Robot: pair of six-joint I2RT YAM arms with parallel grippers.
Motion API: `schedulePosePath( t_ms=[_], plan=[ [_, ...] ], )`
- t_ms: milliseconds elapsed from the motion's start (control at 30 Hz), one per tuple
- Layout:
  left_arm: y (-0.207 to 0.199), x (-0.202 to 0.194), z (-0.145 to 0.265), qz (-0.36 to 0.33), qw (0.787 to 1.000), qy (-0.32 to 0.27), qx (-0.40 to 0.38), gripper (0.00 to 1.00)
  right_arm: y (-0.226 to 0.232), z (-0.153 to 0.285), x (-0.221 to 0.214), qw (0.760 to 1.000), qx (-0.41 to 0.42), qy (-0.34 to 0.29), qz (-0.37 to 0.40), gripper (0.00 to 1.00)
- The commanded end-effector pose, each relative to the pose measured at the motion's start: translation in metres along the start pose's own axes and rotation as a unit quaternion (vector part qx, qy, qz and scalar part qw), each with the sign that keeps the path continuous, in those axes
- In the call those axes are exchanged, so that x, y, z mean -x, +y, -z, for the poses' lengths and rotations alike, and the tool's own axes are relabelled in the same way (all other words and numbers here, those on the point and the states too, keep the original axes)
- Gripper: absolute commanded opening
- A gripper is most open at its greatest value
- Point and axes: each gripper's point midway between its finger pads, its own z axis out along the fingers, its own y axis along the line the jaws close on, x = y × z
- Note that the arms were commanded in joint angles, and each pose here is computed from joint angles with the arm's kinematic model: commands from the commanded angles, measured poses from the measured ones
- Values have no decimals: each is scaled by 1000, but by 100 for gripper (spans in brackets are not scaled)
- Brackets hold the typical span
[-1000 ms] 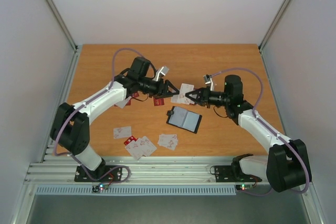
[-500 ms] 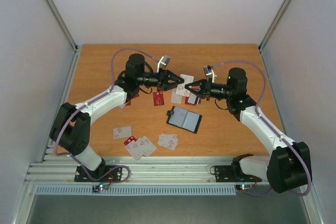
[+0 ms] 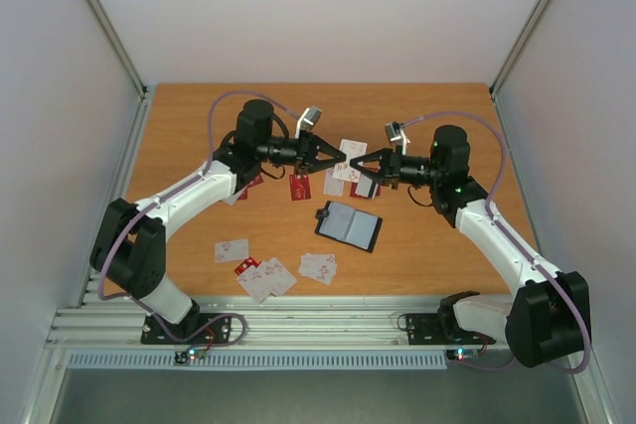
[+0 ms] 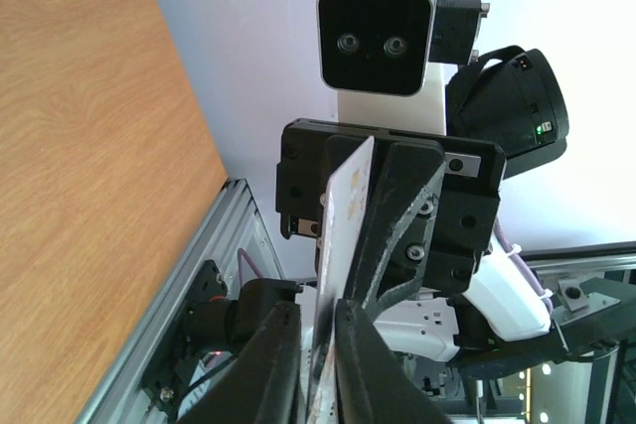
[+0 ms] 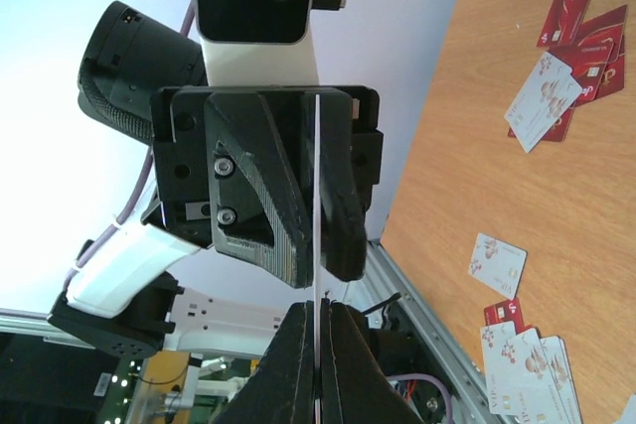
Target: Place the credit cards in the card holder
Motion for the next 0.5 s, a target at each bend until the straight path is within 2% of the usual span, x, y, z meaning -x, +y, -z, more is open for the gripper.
schedulePosePath(
  t_ms=[0, 100, 233, 300, 400, 467],
  plan=[
    [-22, -2, 6, -39, 999, 5, -10, 10, 20, 2, -1, 999, 18, 9, 29, 1],
    [-23, -1, 6, -38, 999, 5, -11, 1, 19, 2, -2, 999, 18, 9, 28, 1],
    [-25, -1, 6, -37, 999, 5, -13, 0, 18, 1, 0, 999, 14, 7, 30, 3],
    [-22, -1, 6, -32, 999, 4, -11, 0, 13, 1, 2, 1000, -8, 8, 26, 15],
    [-6, -2, 6, -15, 1000, -1, 19, 0, -25, 11, -10, 992, -125, 15, -14, 46],
    [21, -11, 8, 20, 997, 6, 70, 0, -57, 28, -20, 973, -229, 16, -27, 52]
  ],
)
